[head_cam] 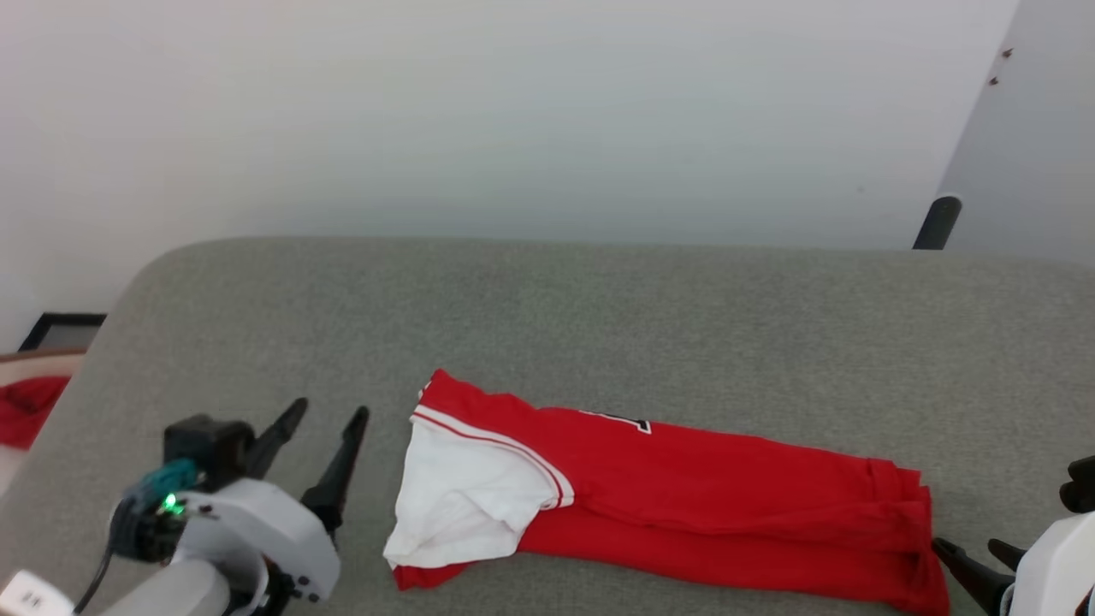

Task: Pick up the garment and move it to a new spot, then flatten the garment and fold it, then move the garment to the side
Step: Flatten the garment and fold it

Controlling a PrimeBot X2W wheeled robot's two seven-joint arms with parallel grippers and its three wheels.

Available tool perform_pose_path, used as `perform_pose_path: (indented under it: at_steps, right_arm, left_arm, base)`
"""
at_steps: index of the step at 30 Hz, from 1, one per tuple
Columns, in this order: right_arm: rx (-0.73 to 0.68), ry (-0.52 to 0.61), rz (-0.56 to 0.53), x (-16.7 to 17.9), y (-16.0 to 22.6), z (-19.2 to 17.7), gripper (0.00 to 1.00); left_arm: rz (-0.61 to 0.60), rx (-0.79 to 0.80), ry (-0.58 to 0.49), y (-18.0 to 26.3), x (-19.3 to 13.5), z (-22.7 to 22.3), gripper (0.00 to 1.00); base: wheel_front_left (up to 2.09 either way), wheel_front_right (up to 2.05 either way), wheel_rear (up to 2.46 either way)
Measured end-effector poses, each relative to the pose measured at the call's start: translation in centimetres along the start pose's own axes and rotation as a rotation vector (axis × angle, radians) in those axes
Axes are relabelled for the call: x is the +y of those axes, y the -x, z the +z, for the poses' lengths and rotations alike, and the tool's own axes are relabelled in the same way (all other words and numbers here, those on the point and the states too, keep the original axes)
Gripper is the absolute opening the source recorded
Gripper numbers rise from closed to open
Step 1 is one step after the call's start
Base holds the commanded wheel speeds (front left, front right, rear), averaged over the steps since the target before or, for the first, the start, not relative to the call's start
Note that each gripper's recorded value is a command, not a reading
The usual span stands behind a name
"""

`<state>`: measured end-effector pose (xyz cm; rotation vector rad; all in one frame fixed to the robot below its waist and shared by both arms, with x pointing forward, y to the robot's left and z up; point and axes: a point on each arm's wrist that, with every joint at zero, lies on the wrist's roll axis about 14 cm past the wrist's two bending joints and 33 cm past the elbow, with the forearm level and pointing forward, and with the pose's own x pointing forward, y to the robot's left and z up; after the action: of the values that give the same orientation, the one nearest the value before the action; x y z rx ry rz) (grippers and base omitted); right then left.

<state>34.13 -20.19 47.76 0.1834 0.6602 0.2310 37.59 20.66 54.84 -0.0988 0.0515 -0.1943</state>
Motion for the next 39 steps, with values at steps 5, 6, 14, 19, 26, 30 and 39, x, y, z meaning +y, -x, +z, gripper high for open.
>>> perform_pose_path:
  at_steps: [5, 6, 14, 19, 26, 30, 39]
  right_arm:
    - [0.049, 0.003, -0.019, -0.6, -1.1, 0.0, 1.0]
    - [0.054, -0.001, -0.021, -0.7, -1.3, 0.1, 1.0]
    - [0.15, 0.001, -0.035, -1.4, -4.2, 0.0, 1.0]
    - [0.233, 0.003, -0.036, -1.7, -6.5, -0.9, 1.0]
    - [0.349, -0.001, -0.02, -1.4, -9.6, -2.8, 1.0]
    - [0.405, 0.004, -0.023, -1.7, -11.1, -3.5, 1.0]
    - [0.525, 0.005, -0.018, -1.9, -13.2, -4.7, 0.35]
  left_arm:
    - [0.092, -0.002, 0.026, 1.0, 2.1, -1.1, 1.0]
    - [0.112, -0.008, 0.022, 1.2, 2.5, -1.1, 1.0]
    - [0.233, -0.077, 0.065, 1.9, 5.0, -0.9, 1.0]
    - [0.283, -0.085, 0.078, 2.1, 6.1, -1.9, 1.0]
    - [0.344, -0.087, 0.101, 2.1, 7.5, -3.2, 1.0]
    - [0.374, -0.087, 0.119, 2.2, 8.1, -3.9, 1.0]
    - [0.436, -0.082, 0.153, 3.1, 9.2, -5.2, 1.0]
  base:
    - [0.0, 0.0, 0.0]
    - [0.0, 0.0, 0.0]
    - [0.0, 0.0, 0.0]
    - [0.0, 0.0, 0.0]
    - [0.0, 0.0, 0.0]
    - [0.0, 0.0, 0.0]
    - [0.0, 0.0, 0.0]
